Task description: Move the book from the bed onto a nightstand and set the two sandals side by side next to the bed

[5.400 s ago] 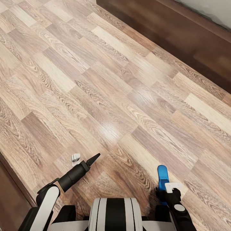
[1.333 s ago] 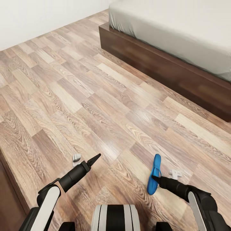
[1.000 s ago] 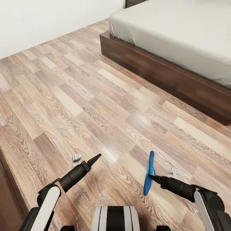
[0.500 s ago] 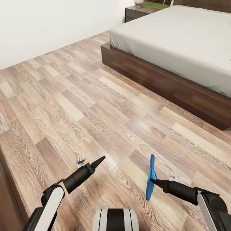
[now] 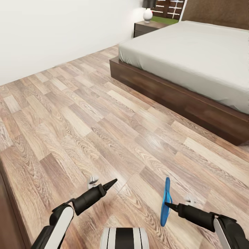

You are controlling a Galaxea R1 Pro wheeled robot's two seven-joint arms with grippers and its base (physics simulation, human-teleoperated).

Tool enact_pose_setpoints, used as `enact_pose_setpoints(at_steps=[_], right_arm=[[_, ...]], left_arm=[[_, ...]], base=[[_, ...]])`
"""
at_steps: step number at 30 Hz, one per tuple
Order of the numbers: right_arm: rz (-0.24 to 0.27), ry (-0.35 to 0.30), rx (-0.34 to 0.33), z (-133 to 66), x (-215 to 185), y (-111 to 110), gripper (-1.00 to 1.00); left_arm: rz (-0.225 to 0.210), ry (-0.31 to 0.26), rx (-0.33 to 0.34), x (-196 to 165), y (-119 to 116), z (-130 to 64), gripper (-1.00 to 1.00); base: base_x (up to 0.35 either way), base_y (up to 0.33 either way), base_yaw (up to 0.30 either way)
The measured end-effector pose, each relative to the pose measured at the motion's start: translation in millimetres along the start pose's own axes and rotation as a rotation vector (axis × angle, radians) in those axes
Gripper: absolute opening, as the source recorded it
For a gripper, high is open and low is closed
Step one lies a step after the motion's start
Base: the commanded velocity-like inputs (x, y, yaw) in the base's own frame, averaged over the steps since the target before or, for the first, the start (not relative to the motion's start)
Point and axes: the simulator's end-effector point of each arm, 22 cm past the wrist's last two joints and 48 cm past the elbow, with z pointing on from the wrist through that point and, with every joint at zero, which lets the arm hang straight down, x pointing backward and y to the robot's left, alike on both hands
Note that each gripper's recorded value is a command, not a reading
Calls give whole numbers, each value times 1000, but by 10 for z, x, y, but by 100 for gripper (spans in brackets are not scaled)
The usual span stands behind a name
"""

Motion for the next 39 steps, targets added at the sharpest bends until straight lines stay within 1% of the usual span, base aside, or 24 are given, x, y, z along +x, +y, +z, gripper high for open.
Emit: enact_pose_setpoints(at_steps=[2,5,6,8,10,16,17,18,20,21,28,34,39], right_arm=[[18,3,3,19,87,-67,-100],[29,17,30,62,312,-256,-100],[34,29,42,77,418,-328,-100],[40,41,54,90,551,-407,-100],[35,40,58,95,617,-445,-100],[20,25,57,64,607,-436,-100],[-1,17,74,-15,561,-526,-100],[-16,10,83,-68,518,-570,-100],[-44,-5,99,-169,431,-647,-100],[-49,-10,101,-195,404,-654,-100],[-63,-46,97,-296,245,-603,-100],[-76,-71,87,-334,149,-518,-100],[-88,-86,81,-371,87,-464,-100]], left_arm=[[33,18,-29,45,66,-12,100],[106,52,-83,94,188,-54,100],[124,59,-95,99,212,-67,100],[144,63,-106,98,218,-80,100],[159,66,-109,92,204,-91,100],[182,57,-103,41,113,-115,100],[185,56,-101,34,95,-118,100],[188,54,-99,24,77,-122,100],[194,50,-95,6,41,-130,100],[196,48,-94,-3,23,-134,100],[217,34,-81,-68,-102,-164,100],[235,20,-70,-125,-210,-191,100],[241,15,-65,-135,-269,-204,100]], base=[[0,0,0],[0,0,0],[0,0,0],[0,0,0],[0,0,0],[0,0,0],[0,0,0],[0,0,0],[0,0,0],[0,0,0],[0,0,0],[0,0,0],[0,0,0]])
